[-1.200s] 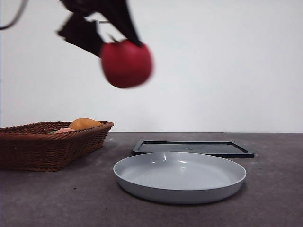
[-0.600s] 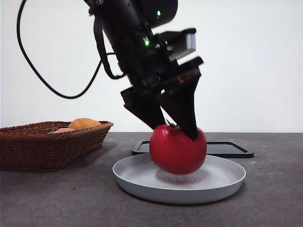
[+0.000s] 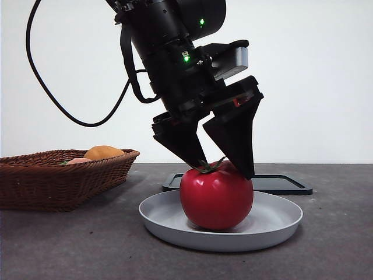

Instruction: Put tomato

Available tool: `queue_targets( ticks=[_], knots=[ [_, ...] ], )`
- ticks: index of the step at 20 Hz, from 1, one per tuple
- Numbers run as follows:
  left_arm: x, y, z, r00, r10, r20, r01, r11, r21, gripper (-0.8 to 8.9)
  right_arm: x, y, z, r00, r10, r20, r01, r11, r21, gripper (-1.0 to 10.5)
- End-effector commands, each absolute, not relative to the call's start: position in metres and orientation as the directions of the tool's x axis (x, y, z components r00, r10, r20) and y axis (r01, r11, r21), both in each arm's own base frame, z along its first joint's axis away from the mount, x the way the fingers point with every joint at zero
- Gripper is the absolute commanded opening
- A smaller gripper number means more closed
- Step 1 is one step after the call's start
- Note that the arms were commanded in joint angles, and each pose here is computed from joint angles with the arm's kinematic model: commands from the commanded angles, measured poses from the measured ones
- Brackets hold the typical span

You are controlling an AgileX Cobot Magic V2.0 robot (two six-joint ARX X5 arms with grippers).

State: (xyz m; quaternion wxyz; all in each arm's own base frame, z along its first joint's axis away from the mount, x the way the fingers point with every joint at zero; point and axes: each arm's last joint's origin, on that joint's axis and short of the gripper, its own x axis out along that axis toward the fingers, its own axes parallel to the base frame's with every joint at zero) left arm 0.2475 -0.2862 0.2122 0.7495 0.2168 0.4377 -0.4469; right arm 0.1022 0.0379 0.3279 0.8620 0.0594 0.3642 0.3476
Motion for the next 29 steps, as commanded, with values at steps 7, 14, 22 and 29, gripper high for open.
queue_targets(
  ticks=[7, 14, 22, 29],
  knots=[
    [0.26, -0.247, 0.296, 0.413, -0.588, -0.696, 0.773, 0.63, -0.075, 4.42, 0.103, 0.039, 0.333, 0.504, 0.647, -0.571, -0.572, 0.746, 0.341, 4.1],
    [0.26, -0.143, 0.367, 0.645, -0.517, -0.563, 0.542, 0.829, -0.14, 4.42, 0.111, 0.04, 0.332, 0.499, 0.647, -0.577, -0.569, 0.747, 0.344, 4.3],
    [0.209, -0.071, 0.363, 0.597, -0.538, -0.596, 0.528, 0.822, -0.213, 4.42, 0.136, 0.046, 0.325, 0.473, 0.641, -0.604, -0.555, 0.749, 0.361, 4.3],
    [0.158, -0.063, 0.321, 0.424, -0.62, -0.66, 0.575, 0.748, -0.333, 4.42, 0.143, 0.054, 0.32, 0.423, 0.653, -0.628, -0.569, 0.731, 0.376, 4.3]
  ],
)
